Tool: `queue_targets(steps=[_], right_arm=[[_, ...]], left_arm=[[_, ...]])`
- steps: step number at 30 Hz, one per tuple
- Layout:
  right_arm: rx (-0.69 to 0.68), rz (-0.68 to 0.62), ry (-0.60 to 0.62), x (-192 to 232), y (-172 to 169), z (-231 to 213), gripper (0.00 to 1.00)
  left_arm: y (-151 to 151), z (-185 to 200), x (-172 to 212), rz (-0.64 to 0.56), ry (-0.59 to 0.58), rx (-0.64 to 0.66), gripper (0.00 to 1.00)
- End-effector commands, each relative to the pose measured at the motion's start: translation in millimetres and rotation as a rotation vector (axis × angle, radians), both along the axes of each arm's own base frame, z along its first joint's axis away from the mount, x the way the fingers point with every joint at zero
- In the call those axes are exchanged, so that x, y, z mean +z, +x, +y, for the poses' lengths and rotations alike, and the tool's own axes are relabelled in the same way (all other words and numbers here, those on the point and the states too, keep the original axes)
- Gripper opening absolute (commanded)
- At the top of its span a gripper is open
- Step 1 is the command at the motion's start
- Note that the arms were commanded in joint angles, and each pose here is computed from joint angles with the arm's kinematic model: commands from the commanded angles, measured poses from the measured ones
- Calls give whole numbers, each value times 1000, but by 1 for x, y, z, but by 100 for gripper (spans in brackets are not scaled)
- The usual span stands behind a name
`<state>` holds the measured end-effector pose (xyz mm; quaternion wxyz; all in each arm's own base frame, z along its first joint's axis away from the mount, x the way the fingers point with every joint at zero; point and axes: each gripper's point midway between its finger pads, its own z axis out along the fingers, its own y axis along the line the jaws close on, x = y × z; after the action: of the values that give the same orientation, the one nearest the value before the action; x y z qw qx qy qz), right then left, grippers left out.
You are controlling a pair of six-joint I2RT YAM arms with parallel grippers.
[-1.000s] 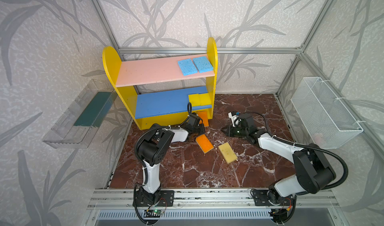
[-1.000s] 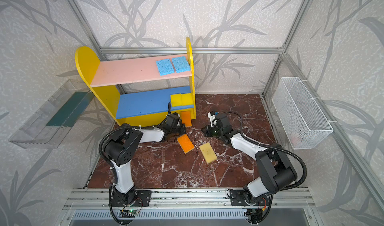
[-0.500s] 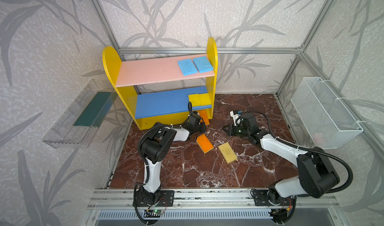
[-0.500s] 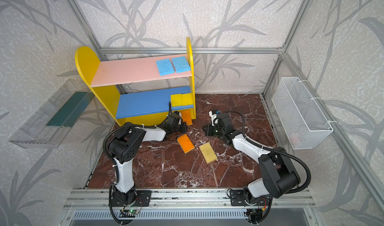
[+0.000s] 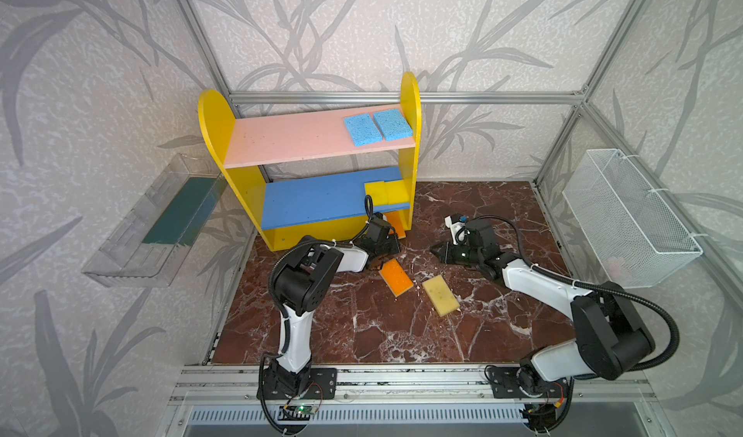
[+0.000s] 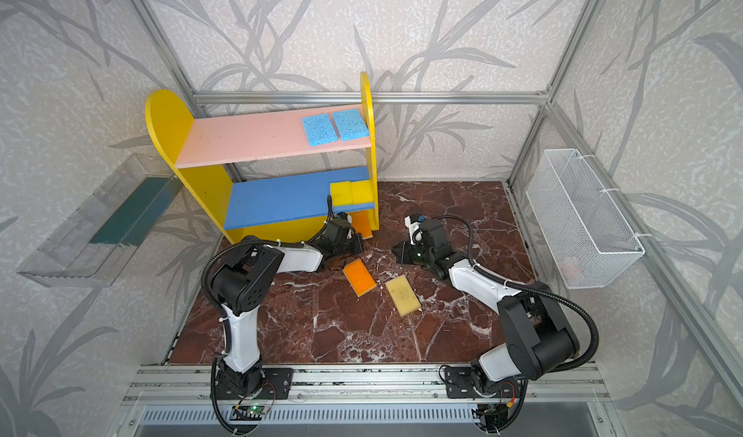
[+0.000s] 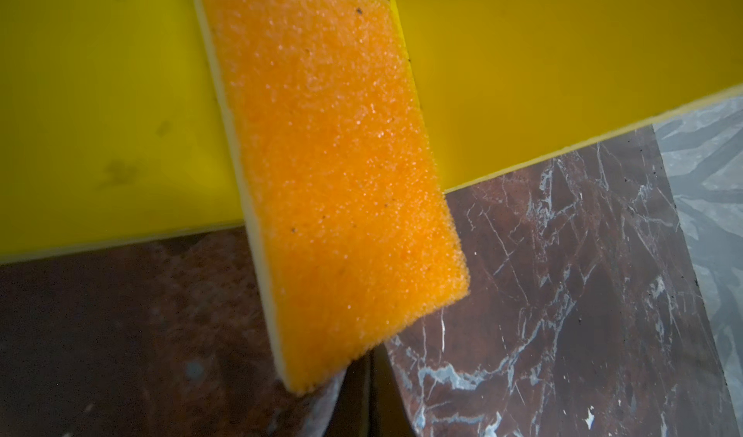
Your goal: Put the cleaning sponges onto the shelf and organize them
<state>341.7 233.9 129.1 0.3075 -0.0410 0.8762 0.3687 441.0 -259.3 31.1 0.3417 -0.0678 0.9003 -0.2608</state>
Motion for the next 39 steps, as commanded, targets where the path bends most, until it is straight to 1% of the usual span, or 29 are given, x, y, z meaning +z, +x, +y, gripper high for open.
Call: queue_targets(steps=[1, 4, 18, 29, 39], right_arm=[[6, -8, 1, -3, 1, 0, 0], [6, -8, 1, -3, 1, 0, 0], [10, 6, 6, -9, 5, 3, 0], [13, 13, 4, -11, 6, 4, 0], [17, 22, 9, -16, 7, 6, 0]], left_arm=[[14, -1, 8, -37, 6, 12, 0], [20, 2, 11, -58, 11, 25, 0], [32, 14, 14, -63, 31, 54, 0], [42, 12, 34, -181, -15, 55, 0], [34, 8, 22, -153, -45, 50, 0]])
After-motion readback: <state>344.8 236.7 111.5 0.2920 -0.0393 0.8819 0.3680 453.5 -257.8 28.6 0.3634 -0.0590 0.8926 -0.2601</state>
